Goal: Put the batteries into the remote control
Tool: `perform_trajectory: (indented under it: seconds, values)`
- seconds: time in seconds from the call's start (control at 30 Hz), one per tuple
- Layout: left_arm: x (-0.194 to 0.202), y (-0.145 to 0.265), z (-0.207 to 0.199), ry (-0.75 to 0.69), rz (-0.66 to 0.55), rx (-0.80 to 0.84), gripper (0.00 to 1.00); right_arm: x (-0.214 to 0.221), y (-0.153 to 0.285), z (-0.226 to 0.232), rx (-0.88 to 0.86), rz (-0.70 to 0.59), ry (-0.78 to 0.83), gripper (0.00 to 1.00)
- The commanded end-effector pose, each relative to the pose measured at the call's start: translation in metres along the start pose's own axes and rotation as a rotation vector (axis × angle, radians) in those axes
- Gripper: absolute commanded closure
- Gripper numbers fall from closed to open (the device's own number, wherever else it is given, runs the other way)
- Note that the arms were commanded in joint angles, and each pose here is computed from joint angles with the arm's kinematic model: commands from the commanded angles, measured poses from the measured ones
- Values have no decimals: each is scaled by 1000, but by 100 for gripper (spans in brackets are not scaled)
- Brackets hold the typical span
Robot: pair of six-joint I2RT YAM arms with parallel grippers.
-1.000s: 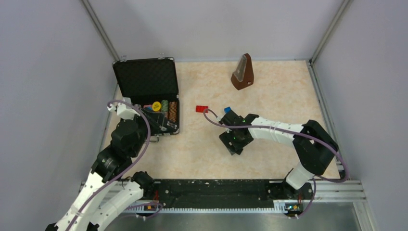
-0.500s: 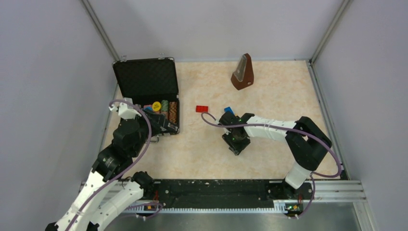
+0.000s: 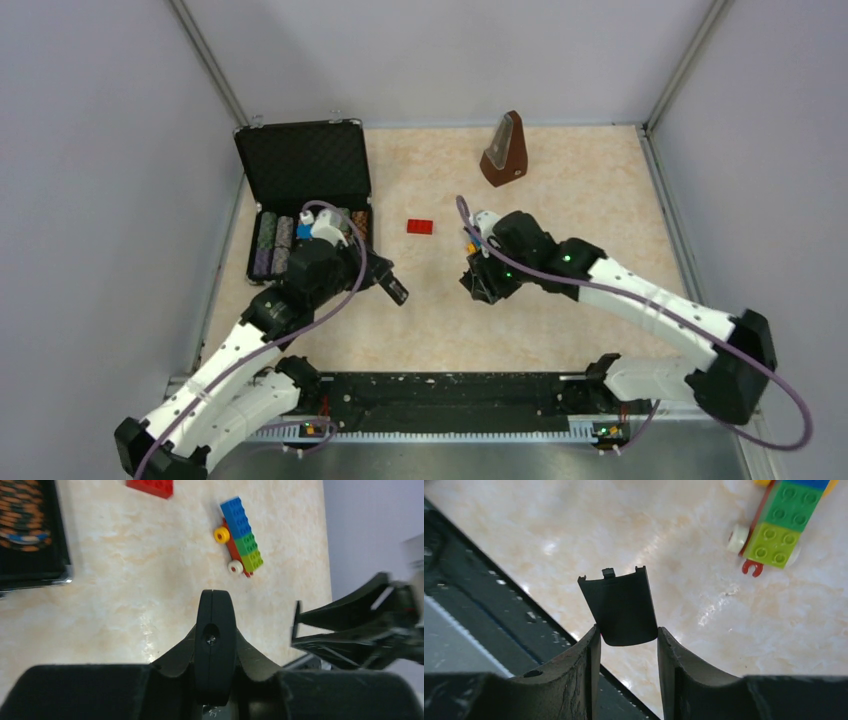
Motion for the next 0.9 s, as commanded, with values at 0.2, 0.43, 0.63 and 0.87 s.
perform_trajectory:
  seconds: [0.2, 0.43, 0.63, 0.87]
  values:
    - [-7, -26, -84, -119, -68, 536, 100, -33, 75, 57, -258, -235, 63, 74]
    - [-6, -37, -96, -222, -115, 593, 100, -30, 70, 70, -243, -219, 40, 74]
    - [-7, -37, -92, -251, -163, 568, 100, -38, 64, 80, -234, -219, -6, 74]
    - [-6, -35, -92, -257, -155, 563, 100, -46, 53, 97, -205, -247, 23, 74]
Point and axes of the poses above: each gripper's point midway between its finger pads, its own y axis back along the fingers, its own z axis along the line the jaws close on, x = y × z, the point moved 1 cm from there along y, back along the fingers, and after that the axes turned 13 degrees about -y, right-handed, at the moved point
